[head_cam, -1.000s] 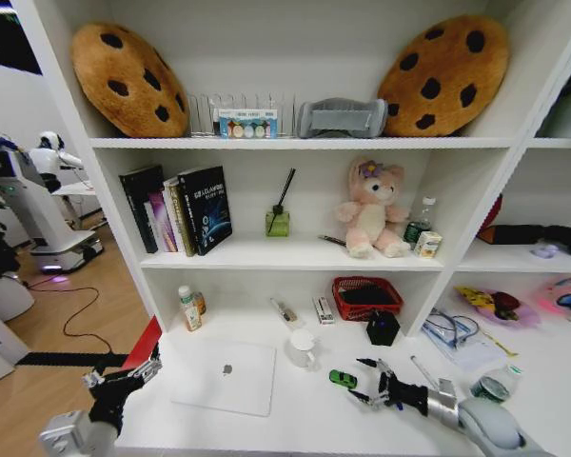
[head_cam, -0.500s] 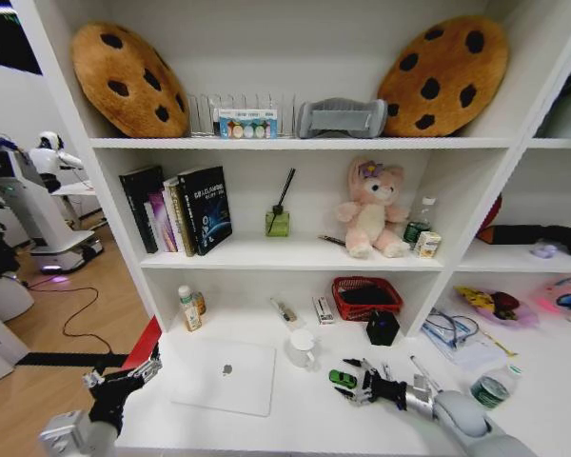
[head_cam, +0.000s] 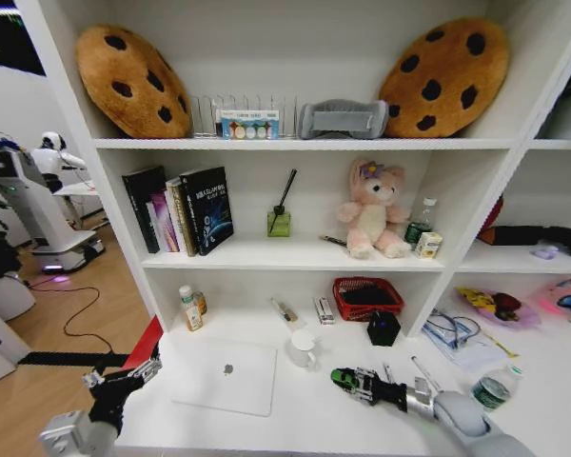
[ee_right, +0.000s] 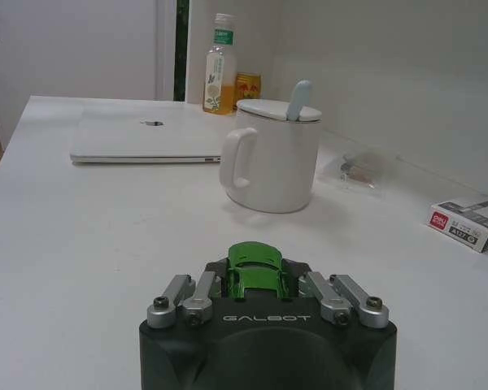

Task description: Organize the objects on the table.

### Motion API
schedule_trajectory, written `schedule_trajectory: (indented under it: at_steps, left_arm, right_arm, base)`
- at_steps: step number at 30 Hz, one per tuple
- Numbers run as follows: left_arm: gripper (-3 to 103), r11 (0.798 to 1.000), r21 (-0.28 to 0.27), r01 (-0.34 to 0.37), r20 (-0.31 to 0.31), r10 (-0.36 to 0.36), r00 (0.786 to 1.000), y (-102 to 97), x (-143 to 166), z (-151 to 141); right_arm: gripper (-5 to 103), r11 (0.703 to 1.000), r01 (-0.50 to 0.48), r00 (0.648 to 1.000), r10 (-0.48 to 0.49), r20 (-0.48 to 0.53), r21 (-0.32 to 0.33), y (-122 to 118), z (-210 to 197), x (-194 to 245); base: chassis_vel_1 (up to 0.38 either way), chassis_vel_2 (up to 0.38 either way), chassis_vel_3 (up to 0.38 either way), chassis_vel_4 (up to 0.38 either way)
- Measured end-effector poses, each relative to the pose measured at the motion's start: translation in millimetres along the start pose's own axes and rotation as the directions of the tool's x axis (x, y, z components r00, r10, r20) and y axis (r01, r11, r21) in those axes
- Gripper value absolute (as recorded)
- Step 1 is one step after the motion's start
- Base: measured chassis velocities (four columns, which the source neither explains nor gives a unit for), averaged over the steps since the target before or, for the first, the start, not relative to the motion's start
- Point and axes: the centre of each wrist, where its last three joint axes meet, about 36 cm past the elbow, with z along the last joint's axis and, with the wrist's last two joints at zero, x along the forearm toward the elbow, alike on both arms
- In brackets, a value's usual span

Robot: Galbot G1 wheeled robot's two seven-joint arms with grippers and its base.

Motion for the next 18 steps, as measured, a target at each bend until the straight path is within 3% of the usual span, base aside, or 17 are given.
schedule_trajectory:
  at_steps: [7, 10, 12, 15, 18]
  left_arm:
    - [100, 1.0, 0.0, 0.0, 0.0, 0.0, 1.0, 0.0, 0.0, 0.0]
    - [100, 1.0, 0.0, 0.0, 0.0, 0.0, 1.0, 0.0, 0.0, 0.0]
    - [100, 1.0, 0.0, 0.0, 0.0, 0.0, 1.0, 0.0, 0.0, 0.0]
    - [100, 1.0, 0.0, 0.0, 0.0, 0.0, 1.0, 0.0, 0.0, 0.0]
    - [100, 1.0, 0.0, -0.002, 0.0, 0.002, 1.0, 0.0, 0.0, 0.0]
  right_arm:
    - [36, 1.0, -0.022, 0.999, 0.023, 0.045, -0.018, 0.2, -4.2, 11.1]
    - [36, 0.998, -0.052, 0.993, 0.049, 0.105, 0.023, -8.7, -36.5, 19.7]
    - [36, 0.99, -0.092, 0.979, 0.071, 0.19, 0.105, -27.5, -105.9, 33.3]
    - [36, 0.984, -0.119, 0.971, 0.088, 0.221, 0.131, -35.6, -135.3, 37.7]
    - [36, 0.959, -0.222, 0.935, 0.158, 0.319, 0.176, -68.6, -248.4, 52.7]
  base:
    - [0.0, 0.0, 0.0, 0.0]
    - [0.0, 0.0, 0.0, 0.0]
    - [0.0, 0.0, 0.0, 0.0]
    - [0.0, 0.0, 0.0, 0.0]
    - [0.0, 0.0, 0.0, 0.0]
